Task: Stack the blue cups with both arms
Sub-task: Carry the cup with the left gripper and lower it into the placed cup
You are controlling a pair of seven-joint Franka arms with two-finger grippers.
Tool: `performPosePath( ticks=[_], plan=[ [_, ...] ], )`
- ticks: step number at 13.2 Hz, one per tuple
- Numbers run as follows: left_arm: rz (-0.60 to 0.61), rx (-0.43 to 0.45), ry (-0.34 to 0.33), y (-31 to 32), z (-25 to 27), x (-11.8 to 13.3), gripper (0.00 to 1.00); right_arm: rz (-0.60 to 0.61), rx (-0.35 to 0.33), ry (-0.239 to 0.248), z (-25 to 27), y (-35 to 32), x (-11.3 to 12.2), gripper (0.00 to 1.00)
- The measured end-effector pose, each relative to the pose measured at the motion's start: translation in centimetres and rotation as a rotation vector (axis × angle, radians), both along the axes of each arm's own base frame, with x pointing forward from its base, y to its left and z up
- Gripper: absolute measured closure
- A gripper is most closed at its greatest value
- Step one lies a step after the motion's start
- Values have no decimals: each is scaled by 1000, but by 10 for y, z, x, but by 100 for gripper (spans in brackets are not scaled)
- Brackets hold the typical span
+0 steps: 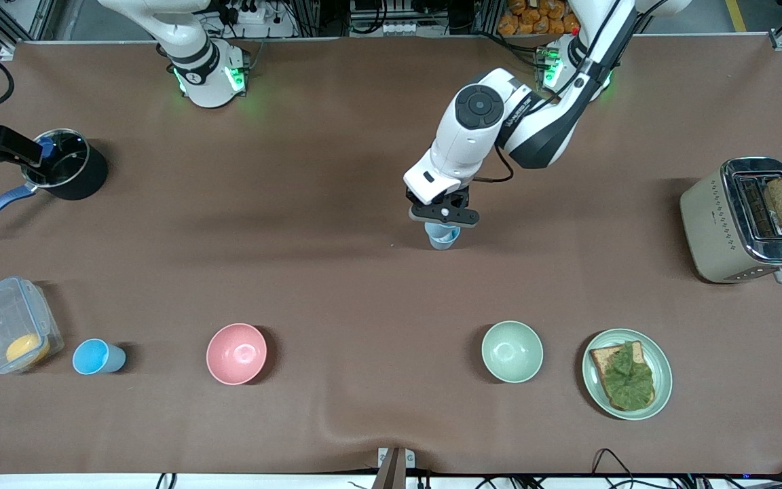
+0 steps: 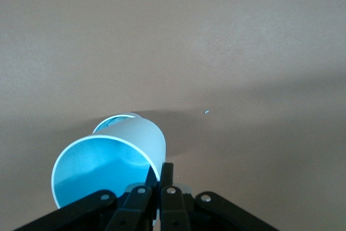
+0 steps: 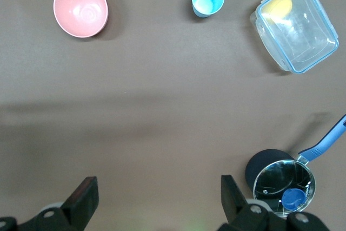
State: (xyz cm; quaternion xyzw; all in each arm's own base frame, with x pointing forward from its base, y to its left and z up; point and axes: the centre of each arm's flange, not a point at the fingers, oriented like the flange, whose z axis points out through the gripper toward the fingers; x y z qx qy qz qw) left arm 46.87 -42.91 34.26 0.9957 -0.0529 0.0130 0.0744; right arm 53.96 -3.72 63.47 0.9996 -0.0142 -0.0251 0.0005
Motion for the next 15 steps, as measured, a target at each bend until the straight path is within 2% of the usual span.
performPosePath(
  ticks=[8,9,11,14,15],
  plan=[
    [48,18,22,9,-13,2,95,0,0,0,0,0,0,0],
    [49,20,26,10,-15,2,93,0,0,0,0,0,0,0],
    [50,22,28,10,-17,2,71,0,0,0,0,0,0,0],
    [55,21,27,12,-17,4,61,0,0,0,0,0,0,0],
    [63,18,23,15,-15,8,61,0,0,0,0,0,0,0]
  ],
)
